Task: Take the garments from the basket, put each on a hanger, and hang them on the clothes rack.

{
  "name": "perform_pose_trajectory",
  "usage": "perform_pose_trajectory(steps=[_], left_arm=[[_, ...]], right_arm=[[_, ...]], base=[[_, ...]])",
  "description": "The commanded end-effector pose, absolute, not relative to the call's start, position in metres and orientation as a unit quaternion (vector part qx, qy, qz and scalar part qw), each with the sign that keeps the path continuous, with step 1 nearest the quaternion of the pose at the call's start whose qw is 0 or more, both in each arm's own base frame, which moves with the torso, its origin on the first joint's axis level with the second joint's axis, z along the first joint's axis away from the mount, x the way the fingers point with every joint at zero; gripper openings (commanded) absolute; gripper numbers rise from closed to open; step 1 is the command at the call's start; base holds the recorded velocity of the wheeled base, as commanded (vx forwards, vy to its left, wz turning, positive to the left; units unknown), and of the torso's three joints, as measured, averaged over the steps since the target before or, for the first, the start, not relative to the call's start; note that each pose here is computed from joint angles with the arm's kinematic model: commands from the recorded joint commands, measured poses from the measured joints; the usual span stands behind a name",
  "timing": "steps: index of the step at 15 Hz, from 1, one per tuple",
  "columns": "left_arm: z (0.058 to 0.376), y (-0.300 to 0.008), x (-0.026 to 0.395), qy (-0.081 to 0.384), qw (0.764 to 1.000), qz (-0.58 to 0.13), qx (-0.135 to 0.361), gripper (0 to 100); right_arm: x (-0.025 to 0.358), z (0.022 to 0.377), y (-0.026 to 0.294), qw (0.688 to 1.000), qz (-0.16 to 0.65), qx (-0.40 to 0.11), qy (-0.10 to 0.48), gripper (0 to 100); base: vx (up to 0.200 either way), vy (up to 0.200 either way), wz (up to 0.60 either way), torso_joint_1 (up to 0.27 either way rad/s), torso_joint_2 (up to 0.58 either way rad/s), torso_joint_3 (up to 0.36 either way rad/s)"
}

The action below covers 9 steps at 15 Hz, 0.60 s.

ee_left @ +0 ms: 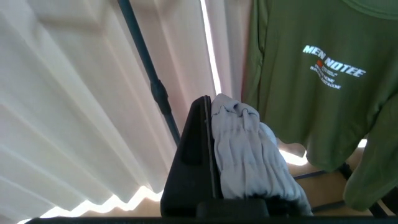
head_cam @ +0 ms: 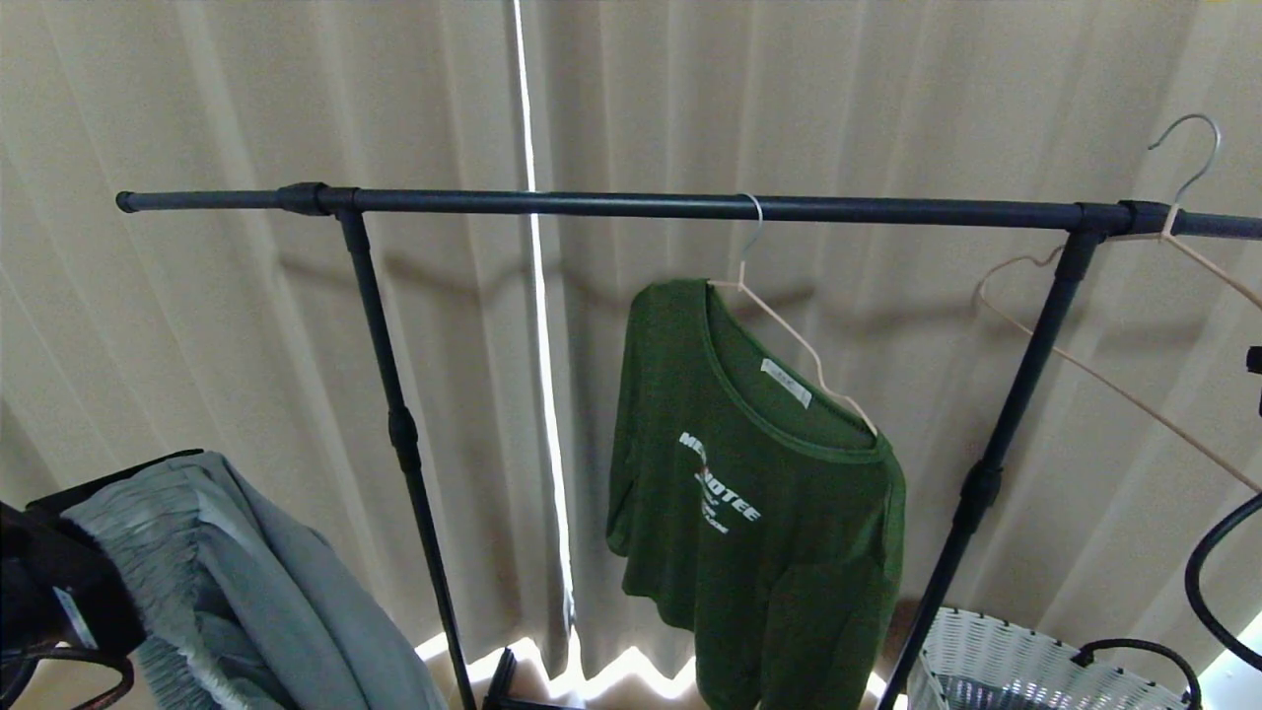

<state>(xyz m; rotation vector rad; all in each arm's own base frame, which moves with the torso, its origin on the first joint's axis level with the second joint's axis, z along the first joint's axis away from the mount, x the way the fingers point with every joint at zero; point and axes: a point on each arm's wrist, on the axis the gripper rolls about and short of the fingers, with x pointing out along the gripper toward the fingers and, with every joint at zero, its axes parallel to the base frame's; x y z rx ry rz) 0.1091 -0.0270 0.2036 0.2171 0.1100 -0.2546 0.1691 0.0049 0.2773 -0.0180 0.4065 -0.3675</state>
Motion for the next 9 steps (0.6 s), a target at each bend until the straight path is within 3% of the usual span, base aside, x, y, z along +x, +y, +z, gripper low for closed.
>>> perform_pose_trajectory(steps=[1,3,9], left_arm=[[0.202,-0.027,0.109,0.059,0.985,-0.124,0.107,0],[0.202,-0.026,0.109,0.057,0.985,-0.122,0.106,0],[0.2,-0.026,0.115,0.071,0.985,-0.114,0.107,0]], right_arm=[[0.146,0.275,0.003,0.965,-0.18,-0.014,0.189,0],[0.134,0.27,0.002,0.966,-0.177,-0.024,0.187,0],[0.118,0.262,0.002,0.97,-0.152,-0.022,0.187,0]], base=[[0.0,0.0,0.0,0.0,0.0,0.0],[0.0,0.0,0.0,0.0,0.0,0.0],[-0.2,0.0,0.0,0.003,0.0,0.002]])
